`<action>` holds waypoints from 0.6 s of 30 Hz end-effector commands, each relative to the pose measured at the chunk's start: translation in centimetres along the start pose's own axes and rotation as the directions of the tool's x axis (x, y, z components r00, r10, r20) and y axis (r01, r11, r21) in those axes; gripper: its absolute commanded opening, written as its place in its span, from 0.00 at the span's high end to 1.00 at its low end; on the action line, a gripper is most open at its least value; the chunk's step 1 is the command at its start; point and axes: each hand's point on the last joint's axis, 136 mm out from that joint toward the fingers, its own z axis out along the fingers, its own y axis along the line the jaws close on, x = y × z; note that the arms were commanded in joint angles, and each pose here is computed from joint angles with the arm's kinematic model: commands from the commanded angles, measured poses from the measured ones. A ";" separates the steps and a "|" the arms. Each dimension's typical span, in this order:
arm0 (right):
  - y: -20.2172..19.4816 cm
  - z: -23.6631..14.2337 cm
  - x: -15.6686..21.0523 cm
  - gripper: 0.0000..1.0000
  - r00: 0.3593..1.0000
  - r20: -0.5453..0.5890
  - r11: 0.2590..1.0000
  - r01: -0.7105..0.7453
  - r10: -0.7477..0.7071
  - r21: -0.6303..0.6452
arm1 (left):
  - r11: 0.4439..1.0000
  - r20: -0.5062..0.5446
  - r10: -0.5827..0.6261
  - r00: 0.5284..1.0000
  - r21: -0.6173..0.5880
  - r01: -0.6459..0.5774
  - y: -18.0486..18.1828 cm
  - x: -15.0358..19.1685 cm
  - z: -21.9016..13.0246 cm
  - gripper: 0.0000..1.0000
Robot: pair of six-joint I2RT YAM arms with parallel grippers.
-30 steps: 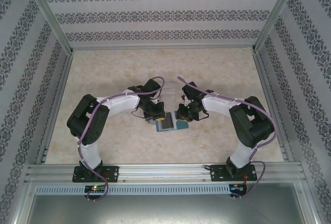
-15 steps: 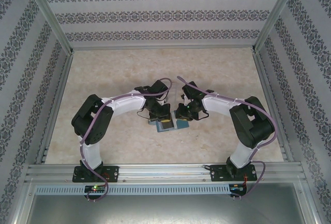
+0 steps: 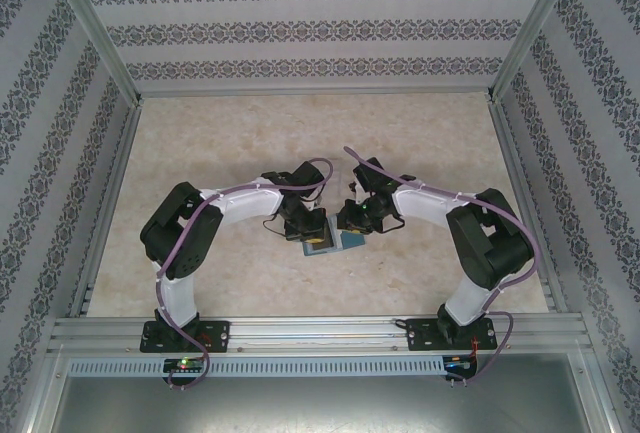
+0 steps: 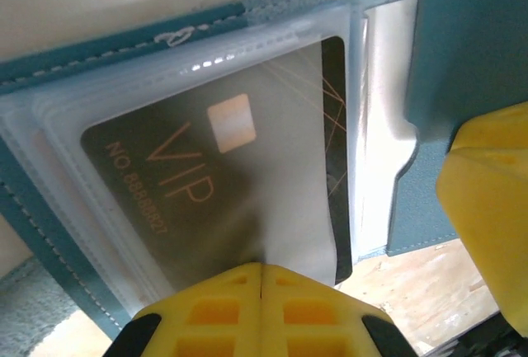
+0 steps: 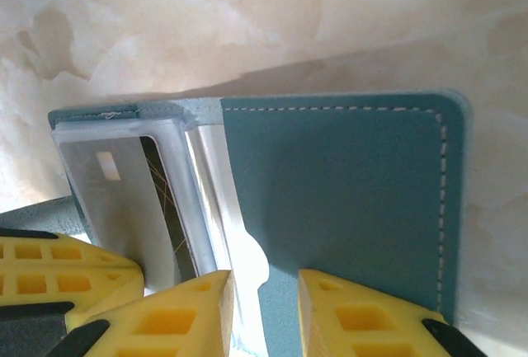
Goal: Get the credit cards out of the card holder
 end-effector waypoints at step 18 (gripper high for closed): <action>4.2 0.3 -0.2 0.79 0.999 -0.028 0.961 0.006 -0.014 -0.277 | 0.993 0.014 0.006 1.000 -0.120 -0.004 2.1 0.5 -0.5 0.96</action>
